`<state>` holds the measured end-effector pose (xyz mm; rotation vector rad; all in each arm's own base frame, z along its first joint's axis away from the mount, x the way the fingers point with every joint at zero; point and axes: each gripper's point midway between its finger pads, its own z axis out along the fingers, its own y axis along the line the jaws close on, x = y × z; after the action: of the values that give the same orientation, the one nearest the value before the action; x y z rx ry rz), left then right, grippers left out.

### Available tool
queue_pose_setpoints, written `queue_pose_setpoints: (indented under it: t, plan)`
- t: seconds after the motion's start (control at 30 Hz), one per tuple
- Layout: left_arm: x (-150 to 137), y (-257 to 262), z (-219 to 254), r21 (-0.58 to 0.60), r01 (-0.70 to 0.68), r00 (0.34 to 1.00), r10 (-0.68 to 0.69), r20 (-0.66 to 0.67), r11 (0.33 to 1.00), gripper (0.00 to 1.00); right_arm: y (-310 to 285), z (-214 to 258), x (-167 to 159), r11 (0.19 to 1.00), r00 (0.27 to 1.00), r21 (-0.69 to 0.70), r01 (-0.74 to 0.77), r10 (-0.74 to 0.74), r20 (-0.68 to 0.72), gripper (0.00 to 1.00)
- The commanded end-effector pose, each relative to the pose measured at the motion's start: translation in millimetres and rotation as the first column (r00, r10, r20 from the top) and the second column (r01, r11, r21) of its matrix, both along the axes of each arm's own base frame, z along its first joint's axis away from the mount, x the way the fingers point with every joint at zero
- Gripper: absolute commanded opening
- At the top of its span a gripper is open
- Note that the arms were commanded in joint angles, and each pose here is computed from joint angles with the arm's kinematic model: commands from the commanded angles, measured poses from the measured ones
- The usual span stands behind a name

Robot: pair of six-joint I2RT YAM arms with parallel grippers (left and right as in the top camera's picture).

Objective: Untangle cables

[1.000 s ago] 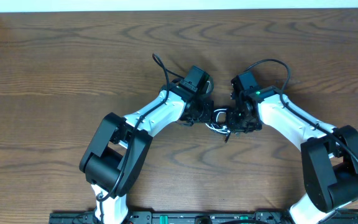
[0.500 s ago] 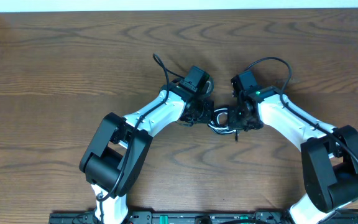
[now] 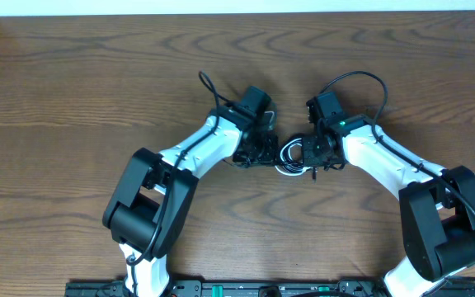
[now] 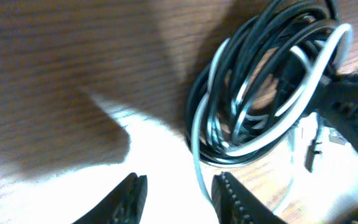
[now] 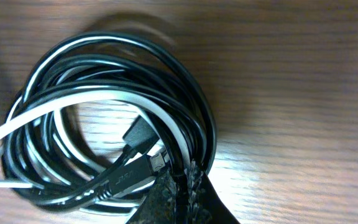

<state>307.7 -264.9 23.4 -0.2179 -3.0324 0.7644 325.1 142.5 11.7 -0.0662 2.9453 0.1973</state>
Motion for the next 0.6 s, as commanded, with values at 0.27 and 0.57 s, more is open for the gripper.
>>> queue_pose_setpoints:
  t: [0.27,0.57]
  plan:
    - [11.9,-23.0,23.2,-0.183,-0.016,0.999,0.01,-0.035,0.983,0.48,60.9,25.0,-18.2,0.887,0.953,0.365,-0.283,0.304,0.0,0.03]
    - [4.4,-1.0,8.2,-0.042,-0.075,0.994,0.072,-0.078,0.996,0.39,40.0,41.2,10.6,0.888,0.974,0.401,-0.224,0.221,0.055,0.29]
